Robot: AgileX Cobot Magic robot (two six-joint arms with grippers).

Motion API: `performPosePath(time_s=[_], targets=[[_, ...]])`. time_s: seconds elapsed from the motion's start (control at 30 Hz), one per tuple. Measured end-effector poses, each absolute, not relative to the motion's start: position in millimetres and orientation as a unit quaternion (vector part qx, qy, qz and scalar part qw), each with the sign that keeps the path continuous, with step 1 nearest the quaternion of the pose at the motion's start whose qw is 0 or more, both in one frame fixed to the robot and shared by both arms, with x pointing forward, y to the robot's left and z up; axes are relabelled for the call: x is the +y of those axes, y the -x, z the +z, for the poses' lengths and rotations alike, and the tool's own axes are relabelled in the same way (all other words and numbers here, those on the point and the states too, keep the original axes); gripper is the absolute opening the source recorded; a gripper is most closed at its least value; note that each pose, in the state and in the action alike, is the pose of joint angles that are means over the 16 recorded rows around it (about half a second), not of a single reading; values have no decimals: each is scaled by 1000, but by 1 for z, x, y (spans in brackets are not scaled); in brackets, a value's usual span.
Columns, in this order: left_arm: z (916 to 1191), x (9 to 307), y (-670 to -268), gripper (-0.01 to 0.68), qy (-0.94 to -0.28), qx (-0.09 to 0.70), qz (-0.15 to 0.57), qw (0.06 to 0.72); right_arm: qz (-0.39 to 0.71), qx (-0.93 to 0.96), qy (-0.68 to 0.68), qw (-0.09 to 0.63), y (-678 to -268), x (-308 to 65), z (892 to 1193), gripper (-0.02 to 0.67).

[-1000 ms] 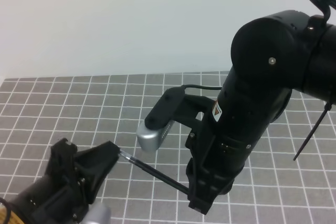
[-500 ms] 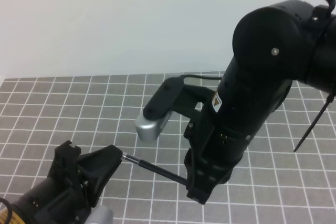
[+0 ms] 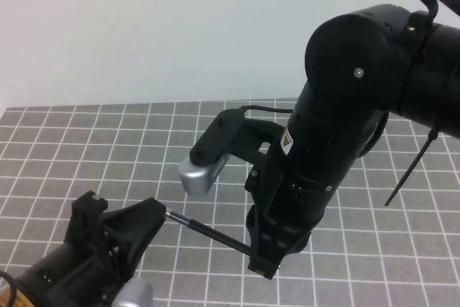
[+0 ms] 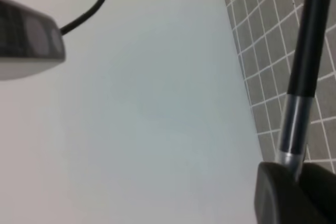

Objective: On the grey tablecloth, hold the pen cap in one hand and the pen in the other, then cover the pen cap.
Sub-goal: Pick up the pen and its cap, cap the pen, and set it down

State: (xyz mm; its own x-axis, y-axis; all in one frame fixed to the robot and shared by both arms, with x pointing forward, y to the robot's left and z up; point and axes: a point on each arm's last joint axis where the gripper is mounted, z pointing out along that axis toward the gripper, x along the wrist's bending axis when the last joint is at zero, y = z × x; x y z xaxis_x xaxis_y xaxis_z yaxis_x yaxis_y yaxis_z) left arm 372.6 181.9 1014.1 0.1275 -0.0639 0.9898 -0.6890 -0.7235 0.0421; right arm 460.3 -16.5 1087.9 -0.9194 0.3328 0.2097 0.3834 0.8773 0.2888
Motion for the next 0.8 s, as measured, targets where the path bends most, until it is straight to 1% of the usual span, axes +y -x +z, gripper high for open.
performPosePath(time_s=[0.5, 0.8], targets=[[1014, 182, -372, 1, -707, -258, 601, 270, -167, -966, 185, 72, -464, -13, 1089, -4], [1015, 182, -373, 2, -714, -230, 594, 292, -143, -967, 209, 38, -473, -21, 1087, -4]])
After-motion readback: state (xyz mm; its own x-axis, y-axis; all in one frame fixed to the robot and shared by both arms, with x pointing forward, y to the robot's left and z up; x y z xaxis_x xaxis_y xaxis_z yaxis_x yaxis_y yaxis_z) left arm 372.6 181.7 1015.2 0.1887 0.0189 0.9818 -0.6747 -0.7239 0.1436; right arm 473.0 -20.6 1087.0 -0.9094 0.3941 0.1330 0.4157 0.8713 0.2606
